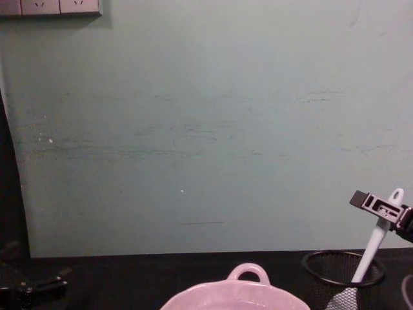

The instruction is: Use the one hand to pick up the spoon and stir the clear water in the bowl.

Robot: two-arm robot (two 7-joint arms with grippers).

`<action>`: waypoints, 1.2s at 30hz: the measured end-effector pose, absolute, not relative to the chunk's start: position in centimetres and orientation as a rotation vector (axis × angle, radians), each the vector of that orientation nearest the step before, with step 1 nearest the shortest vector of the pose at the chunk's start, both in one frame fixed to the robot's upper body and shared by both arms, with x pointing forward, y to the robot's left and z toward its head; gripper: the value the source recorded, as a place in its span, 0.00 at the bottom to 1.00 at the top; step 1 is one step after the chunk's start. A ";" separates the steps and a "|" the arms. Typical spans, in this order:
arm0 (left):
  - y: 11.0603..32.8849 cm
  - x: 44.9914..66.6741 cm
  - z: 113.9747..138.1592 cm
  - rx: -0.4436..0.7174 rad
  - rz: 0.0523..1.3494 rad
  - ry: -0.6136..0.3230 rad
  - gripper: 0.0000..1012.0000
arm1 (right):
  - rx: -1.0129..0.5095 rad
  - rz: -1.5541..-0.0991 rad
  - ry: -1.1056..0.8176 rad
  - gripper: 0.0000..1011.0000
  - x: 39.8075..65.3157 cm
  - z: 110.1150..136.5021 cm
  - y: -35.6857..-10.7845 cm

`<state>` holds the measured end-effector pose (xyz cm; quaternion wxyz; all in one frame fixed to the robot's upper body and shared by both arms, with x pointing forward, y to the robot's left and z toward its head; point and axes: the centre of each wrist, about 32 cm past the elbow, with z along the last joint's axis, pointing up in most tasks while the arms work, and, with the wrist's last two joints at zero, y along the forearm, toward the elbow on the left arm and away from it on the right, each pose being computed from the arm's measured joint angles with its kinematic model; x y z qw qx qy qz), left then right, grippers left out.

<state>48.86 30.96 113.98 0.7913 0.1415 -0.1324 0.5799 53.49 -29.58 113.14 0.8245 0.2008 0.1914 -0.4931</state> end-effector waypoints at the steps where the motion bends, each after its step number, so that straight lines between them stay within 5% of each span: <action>1: 31.0 48.9 114.0 0.304 1.248 -0.285 1.00 | 0.427 -1.049 0.406 0.86 53.5 113.2 -29.6; 24: 31.0 48.9 114.0 0.305 1.248 -0.285 1.00 | 0.421 -1.058 0.383 0.16 52.8 114.2 -29.8; 36: 31.0 48.9 114.0 0.304 1.248 -0.285 1.00 | 0.340 -1.023 0.247 0.12 52.3 117.6 -29.2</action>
